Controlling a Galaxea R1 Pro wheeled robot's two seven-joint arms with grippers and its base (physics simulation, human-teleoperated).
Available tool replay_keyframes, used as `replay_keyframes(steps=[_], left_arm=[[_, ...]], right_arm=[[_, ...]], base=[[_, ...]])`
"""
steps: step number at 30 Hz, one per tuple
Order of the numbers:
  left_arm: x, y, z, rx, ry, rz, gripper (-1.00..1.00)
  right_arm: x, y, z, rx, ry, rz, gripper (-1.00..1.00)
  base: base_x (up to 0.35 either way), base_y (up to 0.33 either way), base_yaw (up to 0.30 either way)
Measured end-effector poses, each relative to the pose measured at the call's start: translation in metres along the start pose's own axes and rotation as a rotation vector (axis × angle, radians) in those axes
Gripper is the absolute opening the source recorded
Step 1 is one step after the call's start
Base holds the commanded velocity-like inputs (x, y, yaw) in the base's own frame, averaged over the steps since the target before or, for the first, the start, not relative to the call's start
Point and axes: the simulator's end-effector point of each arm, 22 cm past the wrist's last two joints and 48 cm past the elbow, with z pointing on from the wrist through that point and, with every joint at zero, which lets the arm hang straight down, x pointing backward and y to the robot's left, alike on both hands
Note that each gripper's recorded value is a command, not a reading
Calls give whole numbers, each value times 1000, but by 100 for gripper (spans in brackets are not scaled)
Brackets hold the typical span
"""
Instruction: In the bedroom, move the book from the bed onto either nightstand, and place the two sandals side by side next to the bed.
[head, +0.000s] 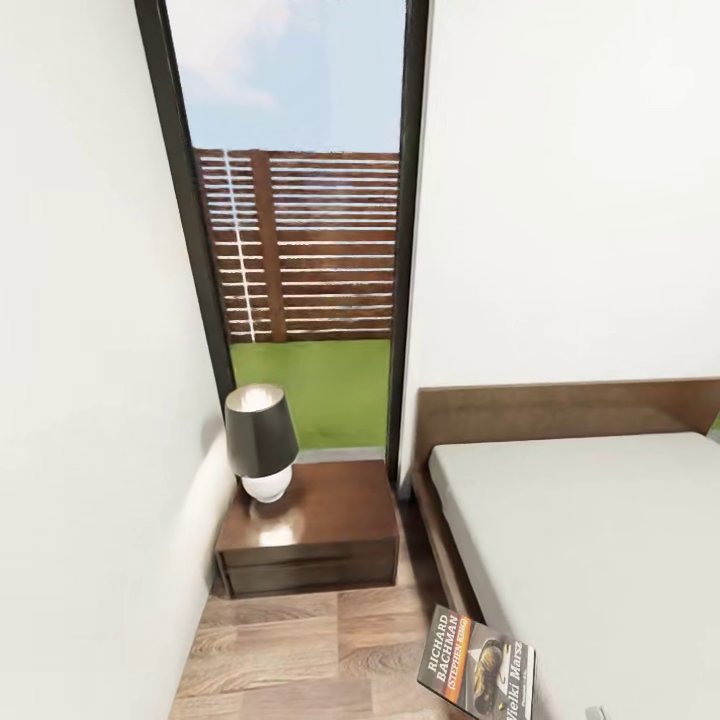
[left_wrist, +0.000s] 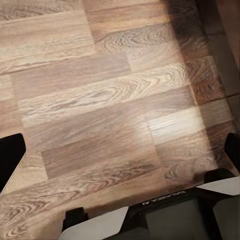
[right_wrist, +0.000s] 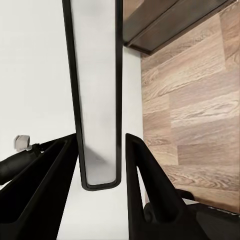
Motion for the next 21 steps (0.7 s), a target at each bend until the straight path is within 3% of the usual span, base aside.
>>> replay_keyframes(steps=[21], left_arm=[[0,0,0,0,0,0,100]], right_arm=[[0,0,0,0,0,0,-100]], base=[[330,0,0]])
